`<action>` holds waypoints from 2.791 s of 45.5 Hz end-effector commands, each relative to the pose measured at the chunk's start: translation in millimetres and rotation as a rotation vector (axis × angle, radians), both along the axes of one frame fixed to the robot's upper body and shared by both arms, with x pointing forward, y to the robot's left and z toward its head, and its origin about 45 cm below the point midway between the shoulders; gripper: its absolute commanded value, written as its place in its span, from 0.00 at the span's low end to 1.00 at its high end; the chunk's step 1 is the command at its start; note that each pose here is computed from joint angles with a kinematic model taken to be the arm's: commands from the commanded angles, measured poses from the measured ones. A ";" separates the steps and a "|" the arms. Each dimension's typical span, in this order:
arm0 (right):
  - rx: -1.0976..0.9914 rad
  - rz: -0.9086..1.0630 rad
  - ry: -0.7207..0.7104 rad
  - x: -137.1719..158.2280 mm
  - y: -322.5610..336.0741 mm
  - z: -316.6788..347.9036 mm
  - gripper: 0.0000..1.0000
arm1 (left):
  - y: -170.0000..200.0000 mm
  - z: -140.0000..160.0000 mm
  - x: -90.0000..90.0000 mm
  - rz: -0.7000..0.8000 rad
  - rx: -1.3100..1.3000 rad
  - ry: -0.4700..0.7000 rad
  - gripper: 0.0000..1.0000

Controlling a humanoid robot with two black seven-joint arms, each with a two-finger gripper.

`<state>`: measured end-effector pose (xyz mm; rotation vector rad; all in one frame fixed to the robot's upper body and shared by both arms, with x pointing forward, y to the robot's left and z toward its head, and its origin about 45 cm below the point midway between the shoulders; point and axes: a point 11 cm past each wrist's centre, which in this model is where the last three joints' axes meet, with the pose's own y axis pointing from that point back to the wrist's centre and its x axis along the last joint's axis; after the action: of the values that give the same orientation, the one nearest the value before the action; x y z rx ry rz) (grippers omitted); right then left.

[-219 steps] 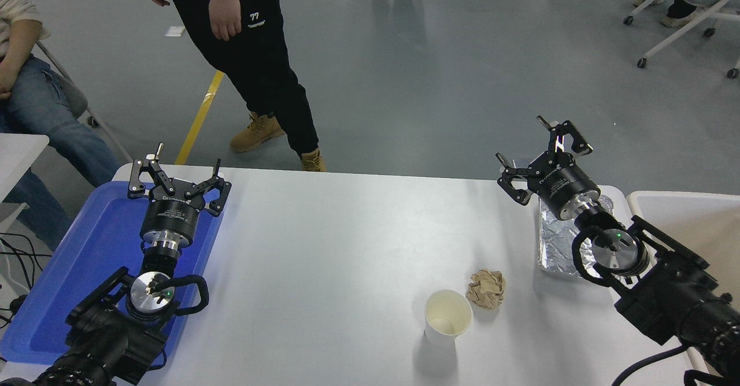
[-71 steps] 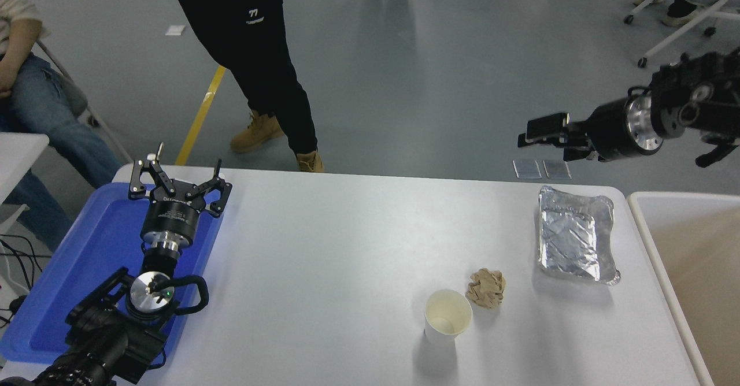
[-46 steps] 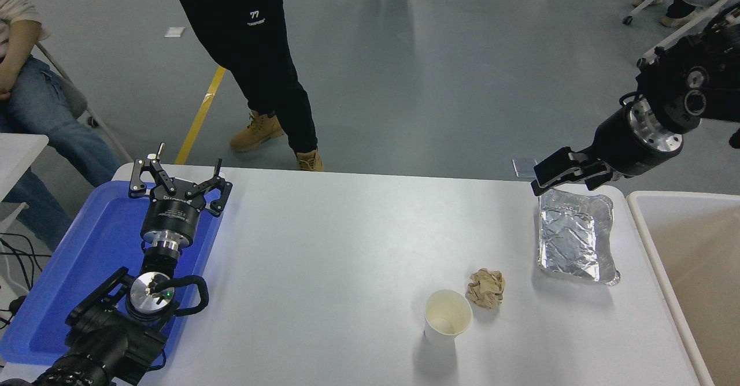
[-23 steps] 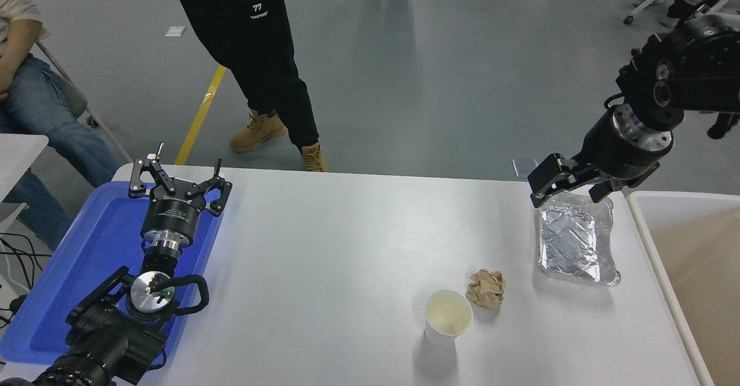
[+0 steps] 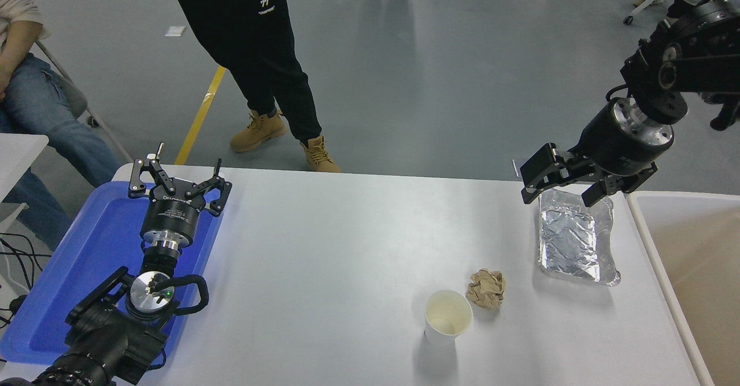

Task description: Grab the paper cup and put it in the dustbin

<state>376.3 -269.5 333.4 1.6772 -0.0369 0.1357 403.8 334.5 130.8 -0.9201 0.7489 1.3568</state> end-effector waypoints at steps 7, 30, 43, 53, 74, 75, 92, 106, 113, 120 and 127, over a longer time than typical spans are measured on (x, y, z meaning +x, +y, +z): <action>-0.099 0.061 -0.010 0.9 -20.3 -23.1 1.00 | -0.4 0.5 0.5 -0.001 0.001 -0.001 1.00; 0.076 0.006 0.047 -16.9 1.5 -42.2 1.00 | 0.0 0.7 0.4 0.002 -0.001 -0.003 1.00; 0.185 0.002 0.120 -31.9 28.5 -89.0 1.00 | 0.0 0.7 0.4 0.002 -0.001 -0.003 1.00; 0.236 0.017 0.173 -43.6 45.2 -137.2 1.00 | 0.1 0.7 0.4 0.003 -0.002 -0.003 1.00; 0.223 0.070 0.151 -57.6 39.9 -208.3 1.00 | -0.7 0.4 0.4 0.002 -0.002 -0.002 1.00; 0.220 0.072 0.149 -58.2 39.1 -211.1 1.00 | -0.7 0.4 0.4 0.002 -0.002 -0.002 1.00; 0.236 0.064 0.139 -58.8 41.7 -227.7 1.00 | 0.0 0.7 0.4 0.002 -0.001 -0.003 1.00; 0.236 0.064 0.128 -58.2 41.7 -232.2 0.56 | 0.0 0.7 0.4 0.002 -0.001 -0.003 1.00; 0.227 0.077 0.126 -58.2 40.4 -232.5 0.18 | 0.2 0.0 -0.1 0.003 -0.001 -0.001 1.00; 0.228 0.083 0.130 -59.1 40.4 -232.7 0.00 | 0.0 0.7 0.4 0.002 -0.001 -0.003 1.00; 0.223 0.083 0.135 -59.3 38.4 -232.1 0.00 | -0.1 0.6 0.4 0.001 -0.001 -0.002 1.00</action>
<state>317.8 -228.9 101.7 1.9140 0.1145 0.0849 404.2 334.5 131.4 -0.9233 0.7468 1.3574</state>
